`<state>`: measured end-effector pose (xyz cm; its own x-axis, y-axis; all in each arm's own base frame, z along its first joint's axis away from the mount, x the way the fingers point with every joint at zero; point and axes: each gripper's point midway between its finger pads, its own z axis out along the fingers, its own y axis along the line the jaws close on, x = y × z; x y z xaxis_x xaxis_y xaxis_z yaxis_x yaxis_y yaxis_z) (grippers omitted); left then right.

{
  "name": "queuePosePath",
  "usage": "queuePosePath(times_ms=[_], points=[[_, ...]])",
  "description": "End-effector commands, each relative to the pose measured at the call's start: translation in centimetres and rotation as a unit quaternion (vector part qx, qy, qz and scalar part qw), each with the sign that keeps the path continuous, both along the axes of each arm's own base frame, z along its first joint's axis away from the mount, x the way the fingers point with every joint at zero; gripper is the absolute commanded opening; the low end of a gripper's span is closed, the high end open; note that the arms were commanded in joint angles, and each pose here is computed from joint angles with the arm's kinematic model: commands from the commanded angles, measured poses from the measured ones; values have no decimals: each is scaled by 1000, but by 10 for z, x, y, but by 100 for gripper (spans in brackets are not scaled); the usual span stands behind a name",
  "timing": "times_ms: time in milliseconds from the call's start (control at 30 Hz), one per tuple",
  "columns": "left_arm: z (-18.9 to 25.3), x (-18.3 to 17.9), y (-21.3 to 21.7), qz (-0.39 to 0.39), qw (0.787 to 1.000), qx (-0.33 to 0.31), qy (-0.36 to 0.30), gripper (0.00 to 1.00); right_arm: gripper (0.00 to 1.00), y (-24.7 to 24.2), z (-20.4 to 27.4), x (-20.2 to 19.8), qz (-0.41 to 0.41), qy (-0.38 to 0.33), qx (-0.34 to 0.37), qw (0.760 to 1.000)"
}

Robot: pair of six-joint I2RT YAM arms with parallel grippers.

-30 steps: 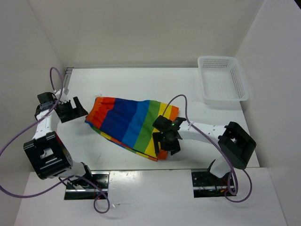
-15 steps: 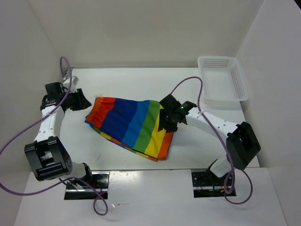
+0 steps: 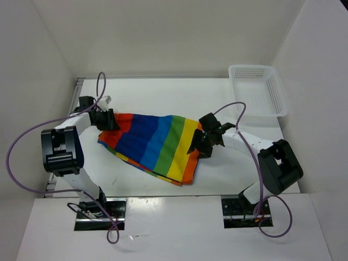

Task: Fold and stack the shorts
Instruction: Fold the shorts

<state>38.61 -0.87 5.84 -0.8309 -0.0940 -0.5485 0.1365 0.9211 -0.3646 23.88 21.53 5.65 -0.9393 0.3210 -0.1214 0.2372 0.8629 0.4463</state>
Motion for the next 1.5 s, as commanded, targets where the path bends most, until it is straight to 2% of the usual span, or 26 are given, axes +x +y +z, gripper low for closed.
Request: queuePosePath(times_ms=[0,67,100,200,267,333,467,600,633,733,767,833,1067,1100,1133,1233,1267,1300,1367,1433,1467], points=[[-25,9,19,23,999,30,5,47,61,6,2,-3,3,-7,34,999],[-36,10,22,28,999,36,19,49,61,3,-3,-8,8,0,27,1000],[-34,16,26,32,998,44,15,53,61,-5,-7,-8,-1,2,4,1000],[-37,22,35,44,997,63,20,60,61,-14,-13,-13,-8,-5,-9,1000],[-43,24,39,48,997,62,27,64,66,-7,-18,-15,1,5,9,1000],[-40,28,39,46,997,59,21,65,66,5,-23,-17,15,16,37,999],[-41,27,36,43,997,53,19,65,64,40,-31,-21,84,18,45,995],[-45,24,37,44,998,47,27,65,55,56,-46,-12,106,28,41,993],[-48,20,37,44,997,46,33,65,50,57,-49,-9,111,28,39,993],[-40,19,37,44,998,47,27,65,28,62,-57,7,107,28,17,994],[-43,13,35,43,997,45,39,65,13,60,-56,20,101,10,-3,995],[-30,14,37,46,998,42,24,65,2,52,-61,29,87,10,-27,996],[24,-7,10,12,1000,-13,5,67,0,-13,-46,52,44,-25,-117,992],[31,-9,7,7,1000,-19,0,68,0,-20,-44,54,42,-29,-126,991],[37,-14,3,3,1000,-26,1,74,0,-30,-40,58,38,-34,-134,990],[61,-18,6,9,1000,-11,-22,83,0,-38,-34,74,42,-54,-153,986],[69,-18,15,24,999,15,-29,93,6,-35,-30,76,51,-57,-150,986],[70,-17,21,34,999,30,-26,98,31,-30,-25,83,57,-65,-142,986],[66,-17,33,53,997,58,-20,100,74,-26,-18,88,64,-73,-136,986],[48,-17,33,52,997,54,2,100,98,-24,-5,96,59,-88,-135,985],[41,-18,33,51,997,53,9,100,100,-24,3,97,63,-94,-135,984]])
